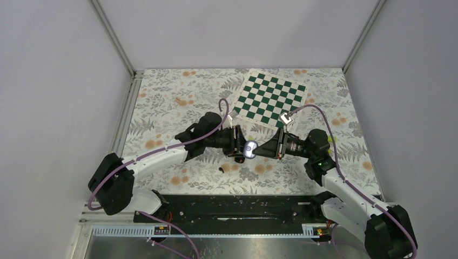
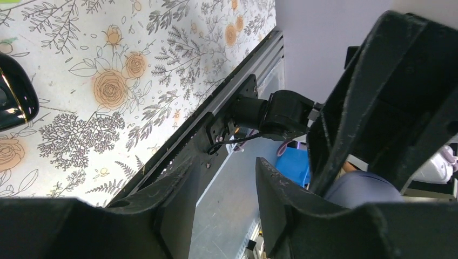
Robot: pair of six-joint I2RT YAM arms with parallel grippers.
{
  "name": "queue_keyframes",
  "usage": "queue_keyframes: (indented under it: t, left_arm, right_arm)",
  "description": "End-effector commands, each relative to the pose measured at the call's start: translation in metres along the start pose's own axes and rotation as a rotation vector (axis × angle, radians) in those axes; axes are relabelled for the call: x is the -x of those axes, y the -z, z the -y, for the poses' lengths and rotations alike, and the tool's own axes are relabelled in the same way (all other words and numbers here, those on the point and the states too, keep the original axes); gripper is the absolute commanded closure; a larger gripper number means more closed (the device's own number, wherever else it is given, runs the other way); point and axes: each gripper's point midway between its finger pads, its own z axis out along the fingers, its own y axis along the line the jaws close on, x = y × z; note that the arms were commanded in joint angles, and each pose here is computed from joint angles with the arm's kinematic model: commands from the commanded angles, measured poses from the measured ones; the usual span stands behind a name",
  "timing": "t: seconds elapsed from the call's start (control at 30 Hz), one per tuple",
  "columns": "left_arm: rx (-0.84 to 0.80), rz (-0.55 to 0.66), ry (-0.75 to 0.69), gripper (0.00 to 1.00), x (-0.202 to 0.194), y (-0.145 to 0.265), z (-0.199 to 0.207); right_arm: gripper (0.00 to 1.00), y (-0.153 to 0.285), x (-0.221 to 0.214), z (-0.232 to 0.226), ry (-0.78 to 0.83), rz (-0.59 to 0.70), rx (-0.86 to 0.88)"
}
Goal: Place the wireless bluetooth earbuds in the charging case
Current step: Close the charging case.
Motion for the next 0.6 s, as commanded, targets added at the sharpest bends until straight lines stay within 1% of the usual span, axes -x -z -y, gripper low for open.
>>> queue_keyframes:
  t: [0.0, 0.2, 0.3, 0.37, 0.43, 0.47, 0.57]
  left_arm:
    - [-0.119, 0.087, -0.051, 0.57, 0.016, 0.016, 0.031]
    - [-0.095, 0.108, -0.046, 0.58, 0.019, 0.021, 0.023]
    - [-0.054, 0.129, -0.051, 0.58, 0.024, 0.028, 0.015]
    - [0.008, 0.16, -0.061, 0.58, 0.031, 0.036, 0.005]
    - [0.091, 0.202, -0.078, 0.57, 0.039, 0.048, -0.006]
    - [0.144, 0.213, -0.092, 0.56, 0.04, 0.056, -0.014]
    - [0.257, 0.277, -0.119, 0.54, 0.052, 0.08, -0.026]
  right_arm:
    - [1.0, 0.001, -0.005, -0.001, 0.034, -0.013, 0.002]
    - [1.0, 0.003, -0.006, -0.002, 0.035, -0.014, 0.003]
    - [1.0, 0.003, -0.006, 0.004, 0.042, -0.016, -0.036]
    - [1.0, 0.005, -0.006, 0.012, 0.053, -0.015, -0.1]
    - [1.0, 0.011, -0.005, 0.031, 0.058, -0.002, -0.217]
    - [1.0, 0.016, -0.006, 0.043, 0.034, -0.002, -0.294]
    - [1.0, 0.032, 0.004, 0.066, -0.009, 0.034, -0.395]
